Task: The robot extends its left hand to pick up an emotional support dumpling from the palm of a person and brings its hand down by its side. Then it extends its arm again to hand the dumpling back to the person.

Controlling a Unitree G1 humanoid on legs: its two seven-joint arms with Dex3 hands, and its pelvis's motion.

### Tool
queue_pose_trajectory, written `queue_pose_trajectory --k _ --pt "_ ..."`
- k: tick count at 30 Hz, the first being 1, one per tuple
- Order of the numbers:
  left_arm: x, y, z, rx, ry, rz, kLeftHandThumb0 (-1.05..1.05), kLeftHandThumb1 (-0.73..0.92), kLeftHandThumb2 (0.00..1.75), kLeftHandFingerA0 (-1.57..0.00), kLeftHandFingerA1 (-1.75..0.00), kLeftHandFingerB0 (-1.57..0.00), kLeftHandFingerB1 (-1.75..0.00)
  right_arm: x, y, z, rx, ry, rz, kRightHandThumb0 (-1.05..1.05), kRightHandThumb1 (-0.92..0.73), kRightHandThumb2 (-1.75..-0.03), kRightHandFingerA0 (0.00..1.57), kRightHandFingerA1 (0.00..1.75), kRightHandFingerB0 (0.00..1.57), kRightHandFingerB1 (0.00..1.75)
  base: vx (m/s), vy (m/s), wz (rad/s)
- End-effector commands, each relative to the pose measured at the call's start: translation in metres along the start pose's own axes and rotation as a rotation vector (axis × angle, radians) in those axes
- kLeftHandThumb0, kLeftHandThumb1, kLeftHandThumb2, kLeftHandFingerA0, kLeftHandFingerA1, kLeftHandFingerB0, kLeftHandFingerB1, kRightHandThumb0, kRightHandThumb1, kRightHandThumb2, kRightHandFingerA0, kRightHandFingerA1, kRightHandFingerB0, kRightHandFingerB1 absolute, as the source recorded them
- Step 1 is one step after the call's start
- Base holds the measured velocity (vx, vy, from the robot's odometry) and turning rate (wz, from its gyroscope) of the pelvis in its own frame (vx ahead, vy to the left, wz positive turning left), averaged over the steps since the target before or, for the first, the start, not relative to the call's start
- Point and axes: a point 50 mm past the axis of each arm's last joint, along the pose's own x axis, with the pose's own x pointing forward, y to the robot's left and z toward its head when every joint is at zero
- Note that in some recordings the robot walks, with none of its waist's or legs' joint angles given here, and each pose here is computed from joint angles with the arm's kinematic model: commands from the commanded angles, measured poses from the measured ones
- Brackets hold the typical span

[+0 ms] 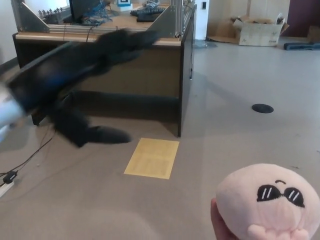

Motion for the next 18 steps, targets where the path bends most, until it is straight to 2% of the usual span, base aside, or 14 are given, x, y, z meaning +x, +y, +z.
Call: queue_pose_trajectory --k 1,2,3,10,12,18 --pt "0.074 -0.031 0.088 0.158 -0.021 -0.645 -0.85 0.32 0.61 0.00 -0.03 0.00 -0.09 0.017 -0.008 0.011 -0.039 -0.059 -0.026 -0.57 -0.74 -0.62 0.58 0.53 0.32 0.31 0.00 0.000 0.00" --pt "0.076 -0.033 0.090 0.161 -0.019 -0.656 -0.85 0.32 0.61 0.00 -0.03 0.00 -0.09 0.017 -0.008 0.011 -0.044 -0.060 -0.028 -0.57 -0.74 -0.62 0.58 0.53 0.32 0.31 0.00 0.000 0.00" --pt "0.079 -0.036 0.092 0.167 -0.021 -0.669 -0.53 0.33 0.80 0.00 -0.07 0.00 -0.10 0.018 -0.009 0.013 -0.048 -0.079 -0.036 -0.56 -0.73 -0.62 0.62 0.53 0.32 0.33 0.00 0.000 0.00" --pt "0.086 -0.042 0.099 0.173 -0.026 -0.729 -0.57 0.36 0.84 0.00 -0.06 0.00 -0.09 0.020 -0.010 0.015 -0.030 -0.083 -0.040 -0.59 -0.71 -0.62 0.62 0.52 0.32 0.32 0.00 0.000 0.00" --pt "0.089 -0.049 0.102 0.181 -0.018 -0.780 -0.59 0.38 0.84 0.00 -0.02 0.00 0.00 0.022 -0.010 0.016 -0.009 -0.076 -0.028 -0.55 -0.69 -0.61 0.61 0.50 0.32 0.32 0.00 0.000 0.00" --pt "0.091 -0.051 0.103 0.202 0.021 -0.841 -0.58 0.38 0.83 0.00 -0.05 0.00 -0.02 0.025 -0.009 0.017 -0.006 -0.072 -0.023 -0.56 -0.68 -0.61 0.62 0.48 0.34 0.31 0.00 0.000 0.00"
